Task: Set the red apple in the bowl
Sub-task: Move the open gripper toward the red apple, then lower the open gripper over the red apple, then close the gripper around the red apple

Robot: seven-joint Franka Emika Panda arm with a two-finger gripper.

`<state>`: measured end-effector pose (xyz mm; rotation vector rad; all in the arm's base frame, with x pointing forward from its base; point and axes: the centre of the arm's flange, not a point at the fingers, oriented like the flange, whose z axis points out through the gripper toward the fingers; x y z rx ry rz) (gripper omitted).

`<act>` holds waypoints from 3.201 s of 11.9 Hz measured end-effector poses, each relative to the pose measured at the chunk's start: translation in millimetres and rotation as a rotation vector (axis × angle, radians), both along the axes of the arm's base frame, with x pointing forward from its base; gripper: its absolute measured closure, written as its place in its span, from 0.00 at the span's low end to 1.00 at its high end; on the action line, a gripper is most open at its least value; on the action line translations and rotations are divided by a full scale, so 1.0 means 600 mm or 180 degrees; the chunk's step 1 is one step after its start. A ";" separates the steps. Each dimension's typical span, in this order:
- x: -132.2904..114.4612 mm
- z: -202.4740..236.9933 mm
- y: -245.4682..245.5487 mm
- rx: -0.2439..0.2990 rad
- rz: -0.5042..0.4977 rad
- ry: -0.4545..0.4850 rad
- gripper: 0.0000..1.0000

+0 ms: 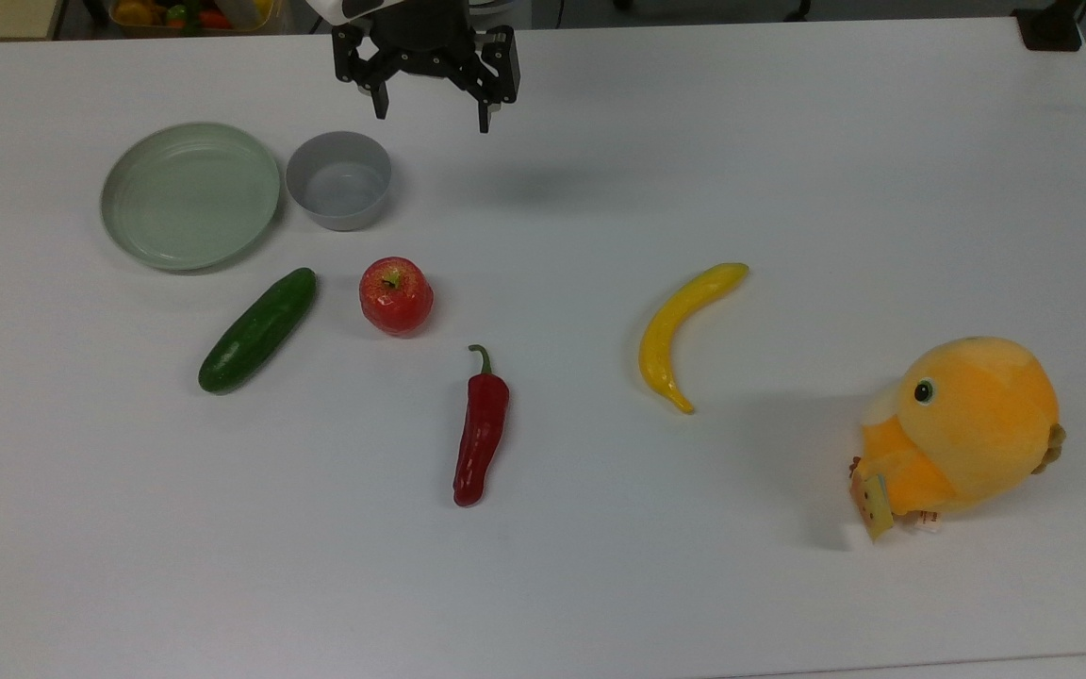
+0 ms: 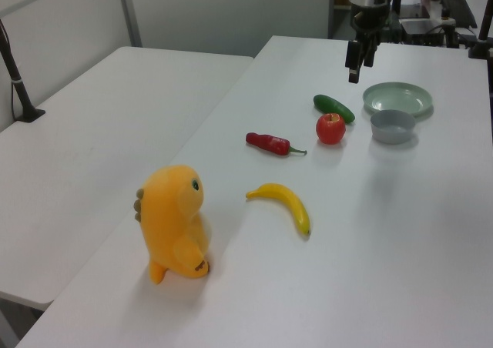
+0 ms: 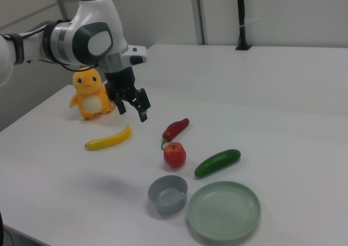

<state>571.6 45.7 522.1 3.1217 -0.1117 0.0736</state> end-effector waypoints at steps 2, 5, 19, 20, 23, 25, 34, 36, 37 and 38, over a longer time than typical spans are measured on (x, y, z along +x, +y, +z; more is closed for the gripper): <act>0.001 0.002 0.000 0.0001 -0.0001 -0.0008 0.00; 0.007 0.012 -0.001 0.0003 -0.0004 -0.0048 0.00; 0.052 -0.023 -0.005 0.0016 -0.0034 -0.0109 0.00; 0.057 -0.027 -0.017 0.0018 -0.0070 -0.0148 0.00; 0.084 -0.075 -0.040 0.0015 -0.0140 -0.0184 0.00; 0.098 -0.113 -0.052 -0.0048 -0.0141 -0.0151 0.00; 0.132 -0.249 -0.063 -0.0267 -0.0030 0.0009 0.00; 0.133 -0.262 -0.064 -0.0305 -0.0005 0.0041 0.00; 0.136 -0.268 -0.064 -0.0304 0.0003 0.0026 0.00; 0.138 -0.275 -0.064 -0.0325 0.0029 0.0012 0.00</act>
